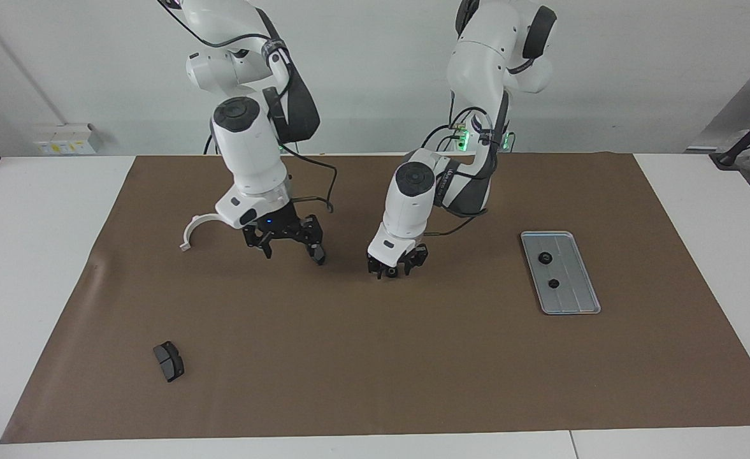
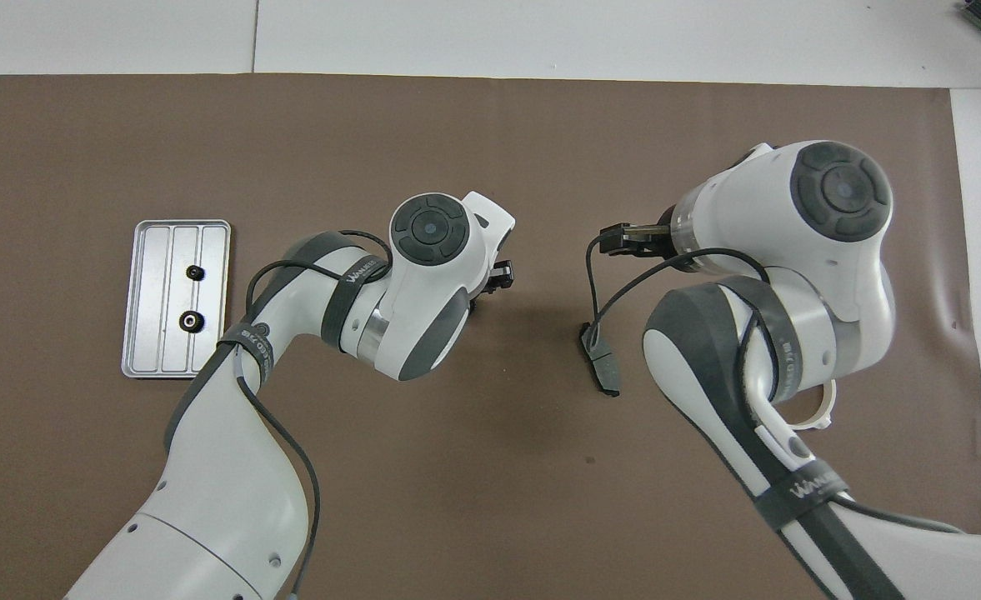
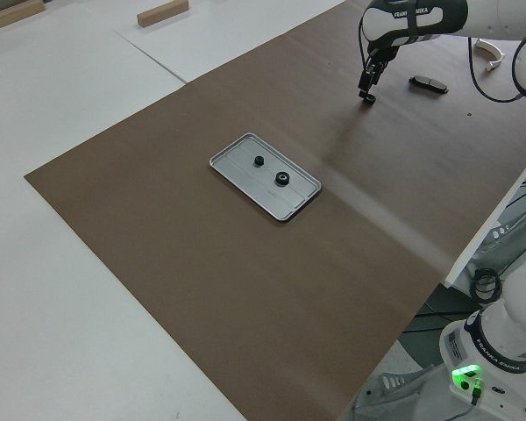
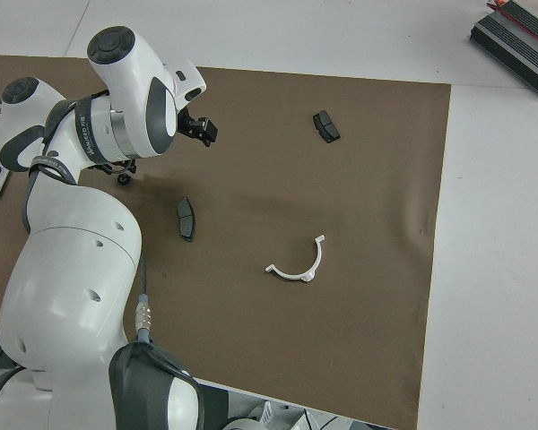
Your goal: Pick bearing gear from pile to tray
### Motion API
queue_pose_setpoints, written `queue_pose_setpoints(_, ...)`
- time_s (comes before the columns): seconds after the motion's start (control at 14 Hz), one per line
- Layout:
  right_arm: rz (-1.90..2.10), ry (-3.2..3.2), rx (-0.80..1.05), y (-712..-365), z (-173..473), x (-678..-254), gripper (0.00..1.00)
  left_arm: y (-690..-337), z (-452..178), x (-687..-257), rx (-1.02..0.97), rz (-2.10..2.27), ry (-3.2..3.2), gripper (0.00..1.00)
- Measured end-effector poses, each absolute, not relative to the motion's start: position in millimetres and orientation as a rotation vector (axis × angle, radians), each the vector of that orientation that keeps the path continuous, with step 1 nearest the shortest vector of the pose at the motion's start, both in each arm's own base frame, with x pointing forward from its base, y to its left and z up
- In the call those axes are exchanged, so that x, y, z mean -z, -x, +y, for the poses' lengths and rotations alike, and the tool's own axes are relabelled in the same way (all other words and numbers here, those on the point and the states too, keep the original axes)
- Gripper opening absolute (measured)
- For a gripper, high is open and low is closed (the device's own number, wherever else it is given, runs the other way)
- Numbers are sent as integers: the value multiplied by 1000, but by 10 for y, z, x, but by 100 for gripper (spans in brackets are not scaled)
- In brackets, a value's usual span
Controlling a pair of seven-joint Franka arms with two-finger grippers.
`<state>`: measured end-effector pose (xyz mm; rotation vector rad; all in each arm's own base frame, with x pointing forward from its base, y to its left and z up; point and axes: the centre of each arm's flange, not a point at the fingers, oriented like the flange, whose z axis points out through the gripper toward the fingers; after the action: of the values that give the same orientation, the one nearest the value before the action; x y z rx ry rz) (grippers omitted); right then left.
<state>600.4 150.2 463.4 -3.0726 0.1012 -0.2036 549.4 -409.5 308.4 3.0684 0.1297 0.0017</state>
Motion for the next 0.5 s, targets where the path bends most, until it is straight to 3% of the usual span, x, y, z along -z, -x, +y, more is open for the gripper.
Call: queue_pose_setpoints(0.5,258,3083,241,-5831,292,-5391,100,-5337,-4228,-2915,31,87,-3102,71)
